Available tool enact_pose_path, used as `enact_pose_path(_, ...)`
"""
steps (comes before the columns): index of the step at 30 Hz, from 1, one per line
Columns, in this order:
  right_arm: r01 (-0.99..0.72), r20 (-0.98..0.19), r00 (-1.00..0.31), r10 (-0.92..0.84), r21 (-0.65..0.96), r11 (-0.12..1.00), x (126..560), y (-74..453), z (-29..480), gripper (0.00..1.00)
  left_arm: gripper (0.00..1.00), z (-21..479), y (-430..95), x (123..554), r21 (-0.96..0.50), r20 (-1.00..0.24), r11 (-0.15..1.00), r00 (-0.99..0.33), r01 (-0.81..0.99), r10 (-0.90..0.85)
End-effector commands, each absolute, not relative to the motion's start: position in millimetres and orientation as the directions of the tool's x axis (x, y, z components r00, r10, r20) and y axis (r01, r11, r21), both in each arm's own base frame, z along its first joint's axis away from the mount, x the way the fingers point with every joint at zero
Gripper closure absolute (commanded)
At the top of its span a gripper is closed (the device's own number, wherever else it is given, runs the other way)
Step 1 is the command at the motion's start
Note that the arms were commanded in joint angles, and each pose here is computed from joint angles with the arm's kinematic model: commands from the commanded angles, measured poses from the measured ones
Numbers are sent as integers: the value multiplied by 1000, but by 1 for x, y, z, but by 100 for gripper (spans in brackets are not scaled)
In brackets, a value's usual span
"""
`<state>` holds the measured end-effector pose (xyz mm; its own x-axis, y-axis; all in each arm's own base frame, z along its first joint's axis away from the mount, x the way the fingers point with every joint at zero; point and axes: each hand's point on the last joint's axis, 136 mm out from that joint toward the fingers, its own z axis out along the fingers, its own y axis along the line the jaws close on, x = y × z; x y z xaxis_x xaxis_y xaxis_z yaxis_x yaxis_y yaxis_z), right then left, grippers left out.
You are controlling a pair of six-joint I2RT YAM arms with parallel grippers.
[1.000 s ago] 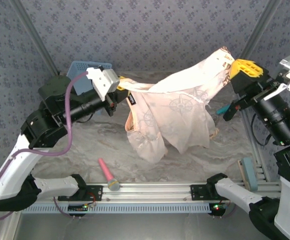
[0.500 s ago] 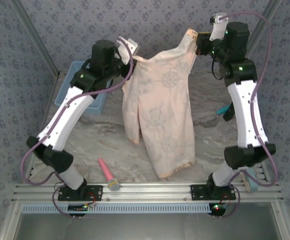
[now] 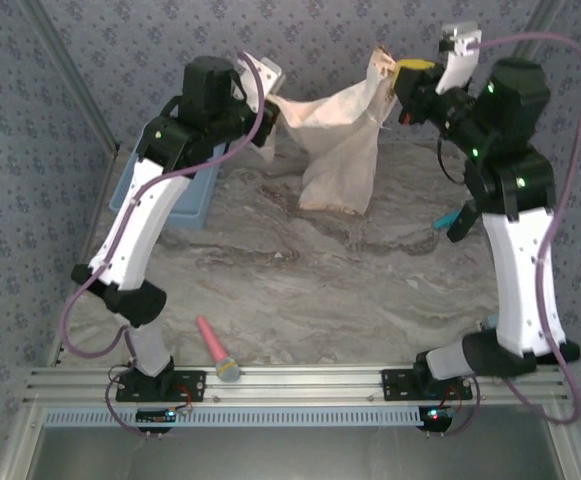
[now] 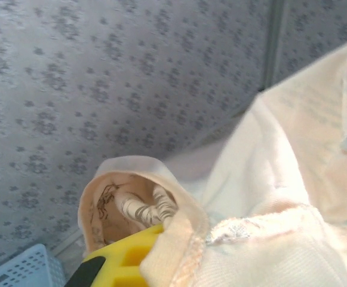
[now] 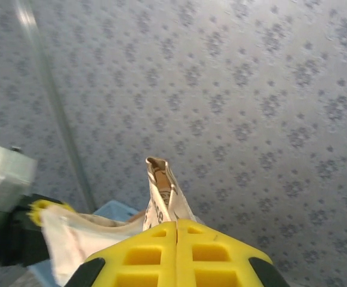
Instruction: Fold the inside-out t-shirt
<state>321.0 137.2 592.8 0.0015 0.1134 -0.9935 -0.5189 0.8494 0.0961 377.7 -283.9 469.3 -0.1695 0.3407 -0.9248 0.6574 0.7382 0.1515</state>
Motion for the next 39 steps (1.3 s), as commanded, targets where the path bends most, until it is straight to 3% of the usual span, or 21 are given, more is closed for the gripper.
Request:
enact_pose_path(1,-551,-990,65,122,67,832,276,139,605,100,100,506,-269,326,211,-944,724,-54,657,325)
enact_pose_path(6,-603,-982,81,172,89,793,235,143,617,100,100,528,-255,278,189,-966,699,3,690,257)
enact_pose_path(11,-559,-979,72,191,119,820,246,138,621,100,100,528,-252,265,195,-963,676,7,710,271)
enact_pose_path(15,-483,-989,4,147,126,867,295,138,597,100,100,509,-255,293,225,-944,704,-28,674,328)
enact_pose_path(18,-438,-990,-69,121,139,888,346,138,565,100,100,477,-254,329,151,-935,734,-146,663,325)
enact_pose_path(25,-369,-948,-317,36,158,916,503,147,427,100,100,357,-236,419,-17,-866,794,-406,608,292)
enact_pose_path(26,-358,-934,-355,41,176,917,524,149,407,100,96,340,-232,433,-35,-852,805,-438,593,286)
enact_pose_path(28,-306,-894,-446,50,204,930,568,146,359,85,59,298,-221,468,-72,-810,834,-520,548,271)
enact_pose_path(30,-247,-851,-519,78,237,940,595,140,326,83,37,270,-215,494,-110,-771,852,-585,511,251)
enact_pose_path(33,-94,-749,-634,193,322,942,612,120,277,58,29,250,-211,514,-155,-718,868,-657,472,228)
enact_pose_path(39,-38,-667,-726,167,281,959,558,114,234,53,25,240,-215,493,-223,-655,875,-730,430,192)
